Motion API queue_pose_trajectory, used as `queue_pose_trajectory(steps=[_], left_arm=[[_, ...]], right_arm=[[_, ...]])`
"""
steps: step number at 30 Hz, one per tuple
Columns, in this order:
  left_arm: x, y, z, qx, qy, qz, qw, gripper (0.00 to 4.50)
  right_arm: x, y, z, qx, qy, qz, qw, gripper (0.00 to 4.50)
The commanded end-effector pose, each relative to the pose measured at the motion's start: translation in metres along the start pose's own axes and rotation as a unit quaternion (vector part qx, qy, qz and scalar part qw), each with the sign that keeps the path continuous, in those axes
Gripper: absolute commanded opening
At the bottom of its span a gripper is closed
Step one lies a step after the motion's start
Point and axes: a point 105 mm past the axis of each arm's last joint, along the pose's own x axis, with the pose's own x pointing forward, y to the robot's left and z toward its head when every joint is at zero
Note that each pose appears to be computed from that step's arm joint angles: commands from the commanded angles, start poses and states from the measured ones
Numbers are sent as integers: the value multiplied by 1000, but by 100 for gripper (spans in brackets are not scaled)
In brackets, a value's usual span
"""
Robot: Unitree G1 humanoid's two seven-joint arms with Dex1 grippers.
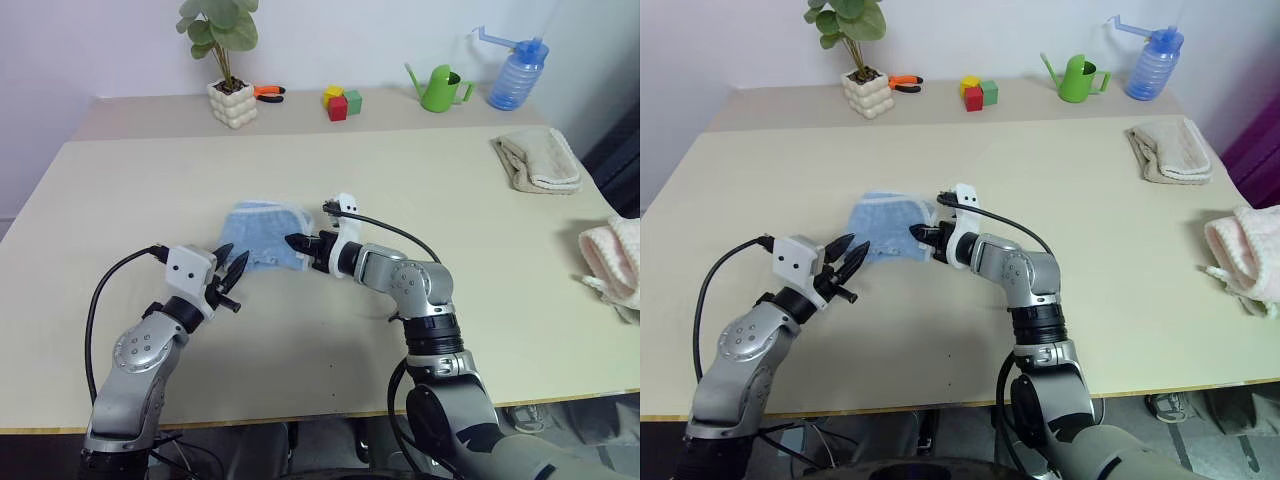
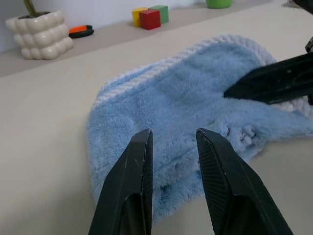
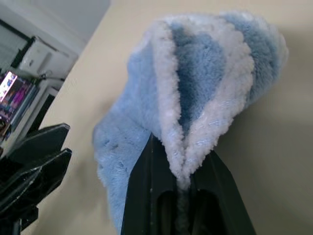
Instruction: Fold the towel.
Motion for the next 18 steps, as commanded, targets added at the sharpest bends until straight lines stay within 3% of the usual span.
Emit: queue_pose_trajectory(steps=[1, 4, 8, 12, 18], left_arm=[[8, -5, 19, 7, -39, -6, 999, 141], [14, -11, 22, 1, -46, -13, 999, 141], [22, -23, 22, -4, -48, -37, 998, 141], [30, -32, 21, -3, -49, -62, 997, 141], [40, -39, 20, -4, -53, -85, 995, 141]], right_arm=[[-45, -19, 83, -27, -184, -66, 980, 3], [-91, -53, 111, -7, -260, -143, 955, 3], [-173, -110, 129, 32, -339, -286, 896, 3], [-240, -143, 116, 115, -393, -394, 823, 3], [-269, -143, 76, 162, -382, -449, 791, 3]])
